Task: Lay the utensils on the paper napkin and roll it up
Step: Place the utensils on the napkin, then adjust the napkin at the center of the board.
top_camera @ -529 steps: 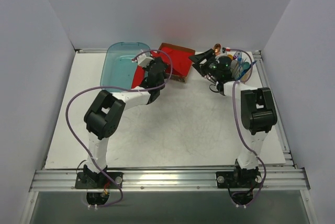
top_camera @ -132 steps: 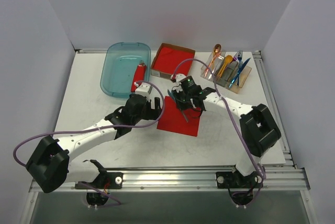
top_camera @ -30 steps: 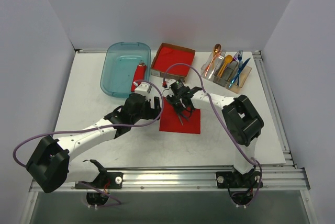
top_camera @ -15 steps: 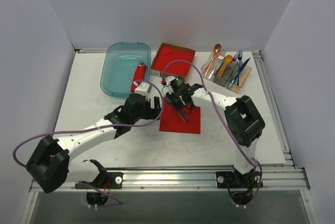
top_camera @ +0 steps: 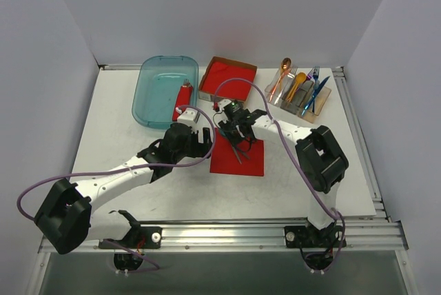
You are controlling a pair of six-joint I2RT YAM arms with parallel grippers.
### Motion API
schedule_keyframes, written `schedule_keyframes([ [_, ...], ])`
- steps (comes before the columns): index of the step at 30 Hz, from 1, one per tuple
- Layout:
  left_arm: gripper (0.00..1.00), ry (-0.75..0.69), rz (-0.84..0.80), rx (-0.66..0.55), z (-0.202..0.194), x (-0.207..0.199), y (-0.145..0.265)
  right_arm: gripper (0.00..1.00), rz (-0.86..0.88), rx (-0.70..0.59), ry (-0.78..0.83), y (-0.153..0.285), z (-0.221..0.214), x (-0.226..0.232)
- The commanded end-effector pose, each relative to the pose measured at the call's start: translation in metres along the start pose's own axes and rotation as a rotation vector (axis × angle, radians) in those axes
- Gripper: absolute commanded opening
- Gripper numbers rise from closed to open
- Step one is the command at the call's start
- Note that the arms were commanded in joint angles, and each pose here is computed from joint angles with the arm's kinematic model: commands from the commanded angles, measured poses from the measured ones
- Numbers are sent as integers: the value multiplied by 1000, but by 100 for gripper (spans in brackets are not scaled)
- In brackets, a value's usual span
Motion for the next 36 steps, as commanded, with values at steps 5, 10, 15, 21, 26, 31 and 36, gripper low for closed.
schedule_keyframes([
  [5,94,-32,-81,-15,12,-19,-7,28,47,-220,-329,43,56,-52],
  [10,100,-64,-122,9,5,-41,-16,28,-125,-381,-602,74,75,-133],
  [15,89,-62,-165,42,-6,-59,-29,24,-215,-461,-794,85,83,-198],
  [21,70,5,-200,96,-20,-68,-50,23,-403,-487,-901,90,90,-261],
  [26,46,118,-197,137,-25,-71,-65,21,-463,-498,-1009,84,75,-306],
  [31,36,165,-148,145,-28,-68,-78,21,-530,-470,-1054,74,58,-342],
  [36,32,174,-131,197,-40,-69,-92,22,-537,-435,-1067,53,50,-357],
])
Point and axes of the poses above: each gripper's point midway between its finger pads, its own y axis back along the fingers, its own x axis along the line the jaws close on, z = x × y, the point moved 2 cm from there along y, back along the fingers, and after that the axes turned 14 degrees about -y, right-handed, at the moved point
